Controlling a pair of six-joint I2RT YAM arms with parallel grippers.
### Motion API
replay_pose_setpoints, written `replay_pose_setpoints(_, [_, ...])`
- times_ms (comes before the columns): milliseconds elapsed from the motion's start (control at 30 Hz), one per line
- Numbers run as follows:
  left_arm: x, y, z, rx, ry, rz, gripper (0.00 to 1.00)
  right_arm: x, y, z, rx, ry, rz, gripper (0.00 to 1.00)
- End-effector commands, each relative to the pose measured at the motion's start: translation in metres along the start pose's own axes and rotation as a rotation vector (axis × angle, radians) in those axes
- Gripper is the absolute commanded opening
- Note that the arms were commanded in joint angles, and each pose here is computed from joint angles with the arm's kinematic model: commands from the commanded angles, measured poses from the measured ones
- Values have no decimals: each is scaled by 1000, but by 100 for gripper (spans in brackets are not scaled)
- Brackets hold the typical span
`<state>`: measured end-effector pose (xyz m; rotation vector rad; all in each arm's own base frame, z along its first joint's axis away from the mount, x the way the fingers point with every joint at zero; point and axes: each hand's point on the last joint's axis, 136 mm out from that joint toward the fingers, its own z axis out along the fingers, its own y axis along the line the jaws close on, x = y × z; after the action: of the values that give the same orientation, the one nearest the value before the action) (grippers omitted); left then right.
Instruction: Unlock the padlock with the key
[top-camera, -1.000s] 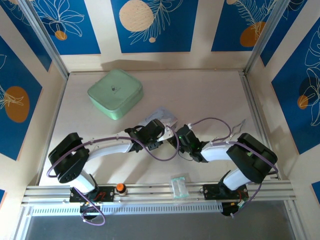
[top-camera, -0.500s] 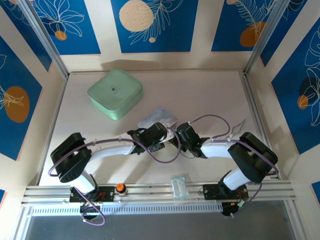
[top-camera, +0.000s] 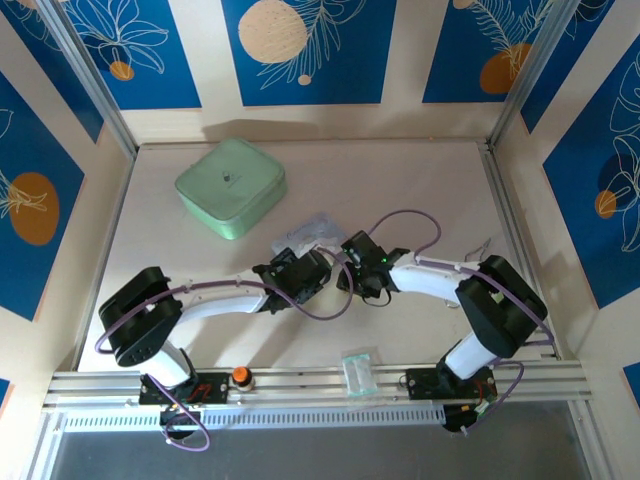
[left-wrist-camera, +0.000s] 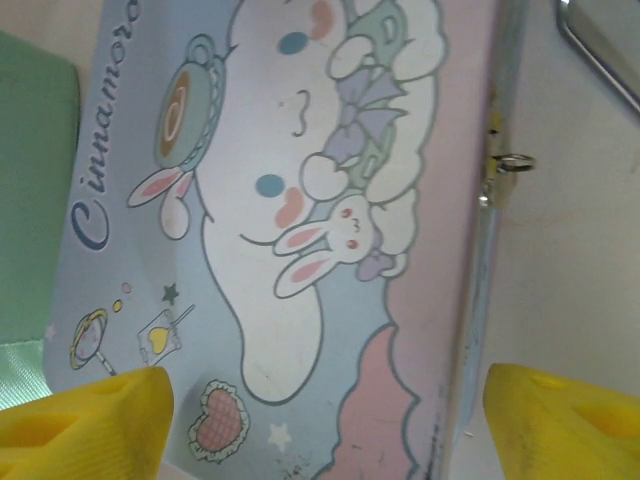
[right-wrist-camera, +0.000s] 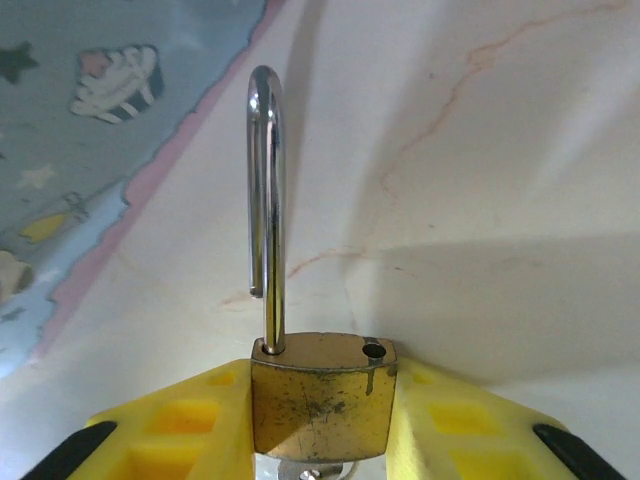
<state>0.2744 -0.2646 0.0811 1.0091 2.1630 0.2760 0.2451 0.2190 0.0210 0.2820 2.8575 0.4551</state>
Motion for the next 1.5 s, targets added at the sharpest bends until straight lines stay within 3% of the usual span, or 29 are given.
replay_pose_setpoints(0, [7,17,0,-78,24,-115,81,31,-49,-8,225,140,-83,32])
replay_pose_setpoints(200, [21,30,2,-106,48,-219,84,29,-68,-20,349,163,-129,33])
replay_pose_setpoints(467, [38,48,5,-96,59,-341,89,26,-90,-33,414,175,-137,37])
replay_pose_setpoints(767, [39,64,7,-93,44,-390,93,19,-98,-40,459,168,-174,44])
replay_pose_setpoints(1067, [23,68,-10,-16,-41,-491,99,18,-72,-41,300,133,-193,52])
replay_pose_setpoints(1167, [20,69,-18,9,-72,-524,99,14,-64,-44,249,109,-193,62])
replay_pose_setpoints(1367, [13,73,-42,76,-173,-590,99,-4,-46,-62,156,-30,-272,68])
replay_pose_setpoints(1467, [8,79,-53,103,-234,-639,99,-20,-36,-82,93,-163,-309,85])
